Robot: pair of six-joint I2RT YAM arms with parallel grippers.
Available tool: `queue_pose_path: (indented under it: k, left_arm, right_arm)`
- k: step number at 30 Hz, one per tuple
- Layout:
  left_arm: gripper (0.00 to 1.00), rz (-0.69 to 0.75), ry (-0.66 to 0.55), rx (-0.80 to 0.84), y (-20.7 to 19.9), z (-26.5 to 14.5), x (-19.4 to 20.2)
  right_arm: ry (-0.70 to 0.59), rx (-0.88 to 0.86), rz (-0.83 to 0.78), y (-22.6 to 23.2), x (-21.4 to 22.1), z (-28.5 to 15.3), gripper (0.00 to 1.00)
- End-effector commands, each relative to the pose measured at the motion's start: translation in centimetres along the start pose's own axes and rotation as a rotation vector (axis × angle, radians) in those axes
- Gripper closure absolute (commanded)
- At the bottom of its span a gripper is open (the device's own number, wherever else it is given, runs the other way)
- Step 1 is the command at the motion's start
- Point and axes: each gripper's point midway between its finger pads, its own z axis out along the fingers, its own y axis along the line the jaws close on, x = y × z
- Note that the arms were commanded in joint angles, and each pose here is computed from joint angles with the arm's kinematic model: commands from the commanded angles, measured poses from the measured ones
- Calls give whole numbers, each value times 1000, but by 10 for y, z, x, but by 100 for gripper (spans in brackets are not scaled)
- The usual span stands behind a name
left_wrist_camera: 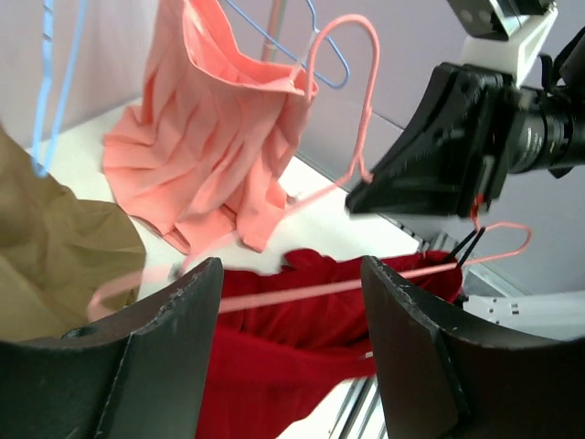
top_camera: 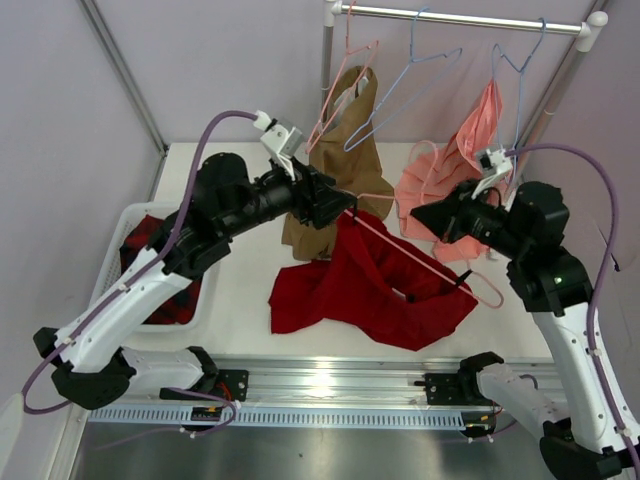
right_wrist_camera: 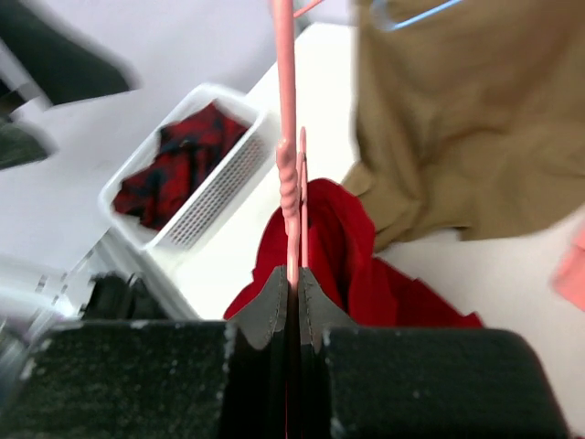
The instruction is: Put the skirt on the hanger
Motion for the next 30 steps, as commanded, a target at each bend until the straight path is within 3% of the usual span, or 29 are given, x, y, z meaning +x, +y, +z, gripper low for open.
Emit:
queue_pose_path:
  k: [1, 9, 26, 30]
  left_arm:
    - [33, 46, -102, -35, -5, -30, -43]
    - [33, 44, -121, -53, -10, -51, -60]
    - [33, 46, -136, -46, -16, -72, -64]
    - [34, 47, -133, -47, -17, -75, -64]
  right_arm:
    - [-104, 73, -6, -2, -46, -23, 100]
    - [-239, 344, -16, -44, -117, -47, 100]
    - [-503, 515, -71, -99, -217, -3, 100]
    - [-575, 620, -93, -113, -239, -5, 100]
